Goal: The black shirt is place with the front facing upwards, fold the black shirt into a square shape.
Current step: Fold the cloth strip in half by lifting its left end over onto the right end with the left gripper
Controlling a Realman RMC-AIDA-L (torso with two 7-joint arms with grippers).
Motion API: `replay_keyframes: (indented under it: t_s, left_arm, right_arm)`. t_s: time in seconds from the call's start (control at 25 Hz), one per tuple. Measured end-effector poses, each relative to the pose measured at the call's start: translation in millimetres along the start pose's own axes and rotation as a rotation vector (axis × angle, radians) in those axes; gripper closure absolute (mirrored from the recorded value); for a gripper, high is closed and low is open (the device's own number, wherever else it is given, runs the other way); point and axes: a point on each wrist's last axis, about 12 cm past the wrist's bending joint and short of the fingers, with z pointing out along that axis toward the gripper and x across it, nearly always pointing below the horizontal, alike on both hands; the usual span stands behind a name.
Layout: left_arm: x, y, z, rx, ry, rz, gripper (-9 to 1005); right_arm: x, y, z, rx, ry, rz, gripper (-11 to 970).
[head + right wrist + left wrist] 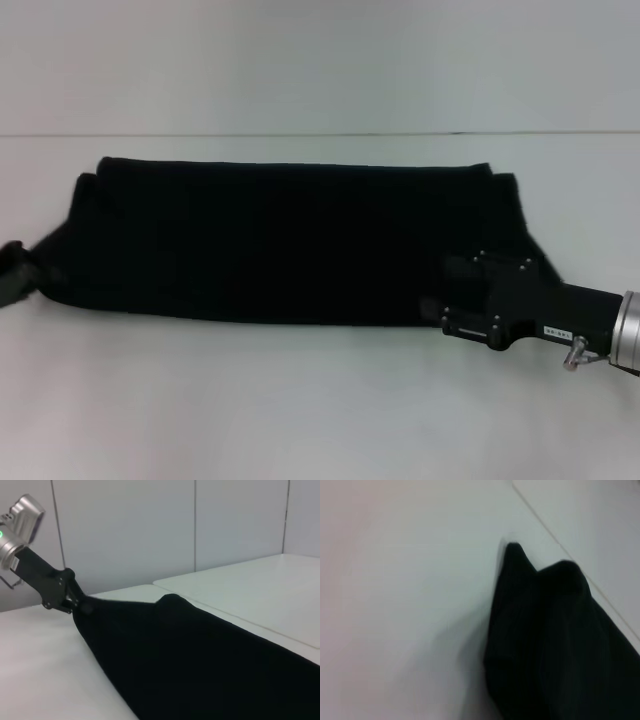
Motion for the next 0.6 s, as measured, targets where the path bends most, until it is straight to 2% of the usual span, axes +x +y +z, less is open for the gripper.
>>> replay_keyframes:
  t_s: [0.4, 0.52, 0.6]
  left_arm:
    - [-30, 14.8, -35, -0.022, -0.134, -0.031, 963]
    - [-33, 11.4, -36, -0.003, -0.132, -0.027, 963]
    - [-34, 2.2, -35, 0.036, -0.121, -0.011, 964]
  right_arm:
    - [5, -4.0, -11, 0.040, -0.003, 0.056, 234]
    - [8, -5.2, -16, 0.065, -0.011, 0.072, 235]
    - [10, -5.8, -20, 0.080, -0.014, 0.081, 235]
